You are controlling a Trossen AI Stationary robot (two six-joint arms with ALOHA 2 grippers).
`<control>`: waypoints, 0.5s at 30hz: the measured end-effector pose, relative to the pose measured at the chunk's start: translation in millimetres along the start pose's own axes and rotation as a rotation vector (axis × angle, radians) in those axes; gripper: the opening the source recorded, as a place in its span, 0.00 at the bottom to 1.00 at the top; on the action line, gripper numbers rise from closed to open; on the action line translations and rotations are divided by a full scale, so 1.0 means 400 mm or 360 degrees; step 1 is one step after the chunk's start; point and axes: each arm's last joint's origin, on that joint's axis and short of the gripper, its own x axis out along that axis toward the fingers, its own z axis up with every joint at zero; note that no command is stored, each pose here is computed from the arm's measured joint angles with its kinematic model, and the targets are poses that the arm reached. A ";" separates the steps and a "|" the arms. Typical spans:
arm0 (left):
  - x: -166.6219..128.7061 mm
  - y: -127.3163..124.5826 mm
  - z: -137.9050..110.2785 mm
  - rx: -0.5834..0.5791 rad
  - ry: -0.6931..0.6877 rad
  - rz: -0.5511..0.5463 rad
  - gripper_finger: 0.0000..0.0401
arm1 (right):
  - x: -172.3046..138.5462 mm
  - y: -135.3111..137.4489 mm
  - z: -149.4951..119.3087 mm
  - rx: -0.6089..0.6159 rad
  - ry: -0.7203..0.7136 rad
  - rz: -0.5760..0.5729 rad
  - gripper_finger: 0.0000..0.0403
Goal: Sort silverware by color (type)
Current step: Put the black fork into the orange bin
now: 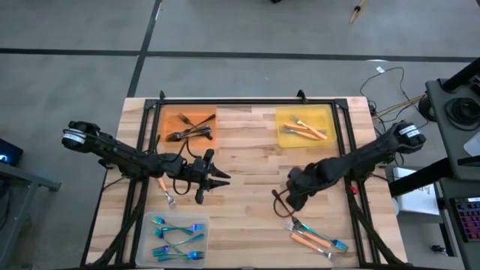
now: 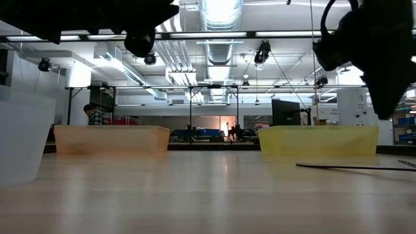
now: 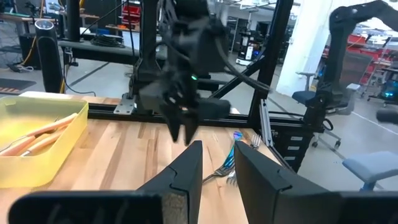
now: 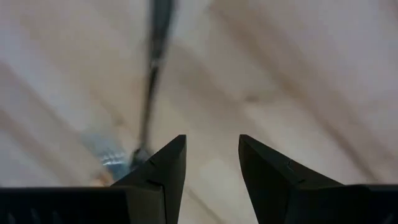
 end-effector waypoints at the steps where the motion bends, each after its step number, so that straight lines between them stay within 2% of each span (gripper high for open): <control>1: 0.000 0.000 0.000 -0.0008 0.0000 0.0000 0.19 | 0.013 0.012 0.000 -0.0029 0.0018 0.0030 0.34; 4: 0.000 0.000 0.000 -0.0014 0.0000 0.0000 0.19 | 0.054 0.055 0.001 -0.0137 0.0088 0.0117 0.34; 9: 0.000 0.000 0.000 -0.0017 0.0001 0.0000 0.19 | 0.091 0.092 -0.004 -0.0217 0.0180 -0.0015 0.34; 15: 0.000 0.000 -0.001 -0.0021 0.0010 -0.0010 0.19 | 0.103 0.126 0.008 -0.0251 0.0179 -0.0011 0.34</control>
